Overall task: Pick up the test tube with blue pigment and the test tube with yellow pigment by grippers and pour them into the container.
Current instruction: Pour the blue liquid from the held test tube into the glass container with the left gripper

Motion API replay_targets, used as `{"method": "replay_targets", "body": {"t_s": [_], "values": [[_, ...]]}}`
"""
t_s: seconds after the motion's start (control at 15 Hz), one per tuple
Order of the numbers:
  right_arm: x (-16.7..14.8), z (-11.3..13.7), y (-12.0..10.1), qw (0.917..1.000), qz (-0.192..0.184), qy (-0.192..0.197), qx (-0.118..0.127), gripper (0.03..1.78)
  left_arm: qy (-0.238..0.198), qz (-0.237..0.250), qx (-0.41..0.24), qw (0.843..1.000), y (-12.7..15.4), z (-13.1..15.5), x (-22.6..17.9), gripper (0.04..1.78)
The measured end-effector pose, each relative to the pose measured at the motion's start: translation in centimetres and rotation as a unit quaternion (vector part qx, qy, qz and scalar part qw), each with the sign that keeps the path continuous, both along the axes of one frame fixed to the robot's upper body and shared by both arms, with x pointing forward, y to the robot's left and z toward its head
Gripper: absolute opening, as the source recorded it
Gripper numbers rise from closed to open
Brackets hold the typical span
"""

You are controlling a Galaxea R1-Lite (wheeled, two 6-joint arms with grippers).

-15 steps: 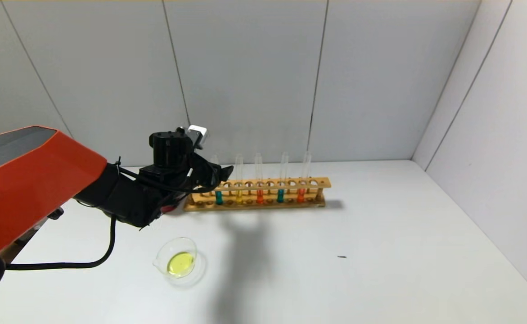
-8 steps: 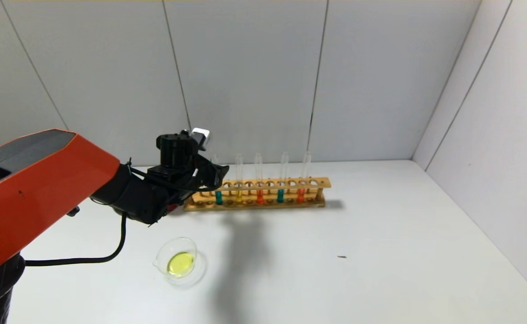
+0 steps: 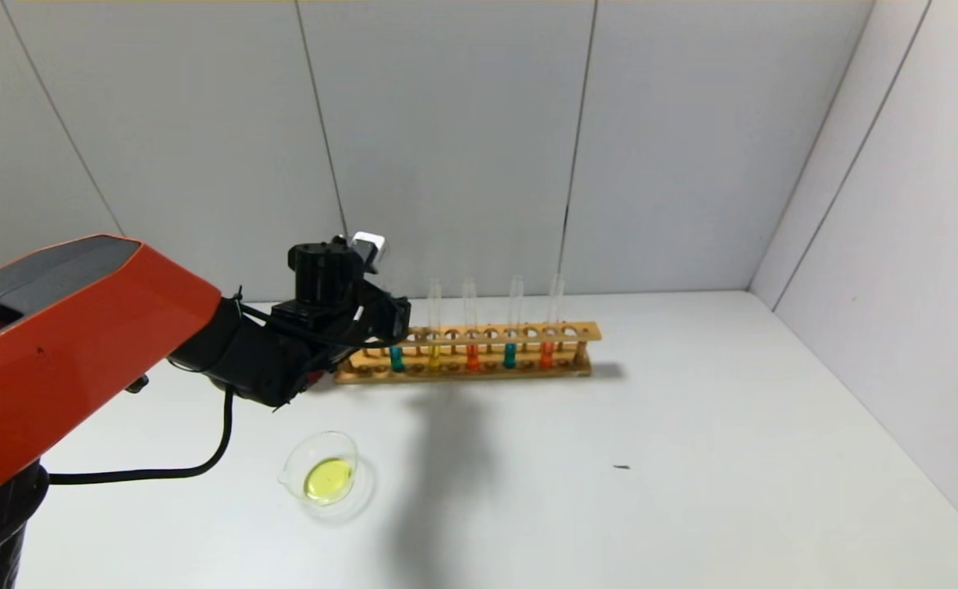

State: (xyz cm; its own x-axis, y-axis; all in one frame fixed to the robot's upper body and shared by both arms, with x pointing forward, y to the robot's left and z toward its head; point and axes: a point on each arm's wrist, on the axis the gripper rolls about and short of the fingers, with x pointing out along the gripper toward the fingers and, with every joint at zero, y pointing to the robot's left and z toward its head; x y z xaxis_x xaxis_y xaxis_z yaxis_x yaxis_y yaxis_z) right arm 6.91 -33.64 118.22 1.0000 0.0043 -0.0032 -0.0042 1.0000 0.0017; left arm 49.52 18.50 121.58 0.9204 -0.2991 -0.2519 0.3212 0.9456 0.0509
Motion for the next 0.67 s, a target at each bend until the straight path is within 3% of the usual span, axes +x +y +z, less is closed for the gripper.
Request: {"method": "replay_targets", "body": {"t_s": [0.33, 0.67], "values": [[0.0, 0.0, 0.0, 1.0000, 0.000, 0.000, 0.000, 1.75, -0.028, -0.001, -0.001, 1.000, 0.2, 2.7, -0.7, 0.34], [0.0, 0.0, 0.0, 1.0000, 0.000, 0.000, 0.000, 1.75, -0.101, -0.004, 0.003, 0.995, 0.9, 9.1, -2.3, 0.34]]}}
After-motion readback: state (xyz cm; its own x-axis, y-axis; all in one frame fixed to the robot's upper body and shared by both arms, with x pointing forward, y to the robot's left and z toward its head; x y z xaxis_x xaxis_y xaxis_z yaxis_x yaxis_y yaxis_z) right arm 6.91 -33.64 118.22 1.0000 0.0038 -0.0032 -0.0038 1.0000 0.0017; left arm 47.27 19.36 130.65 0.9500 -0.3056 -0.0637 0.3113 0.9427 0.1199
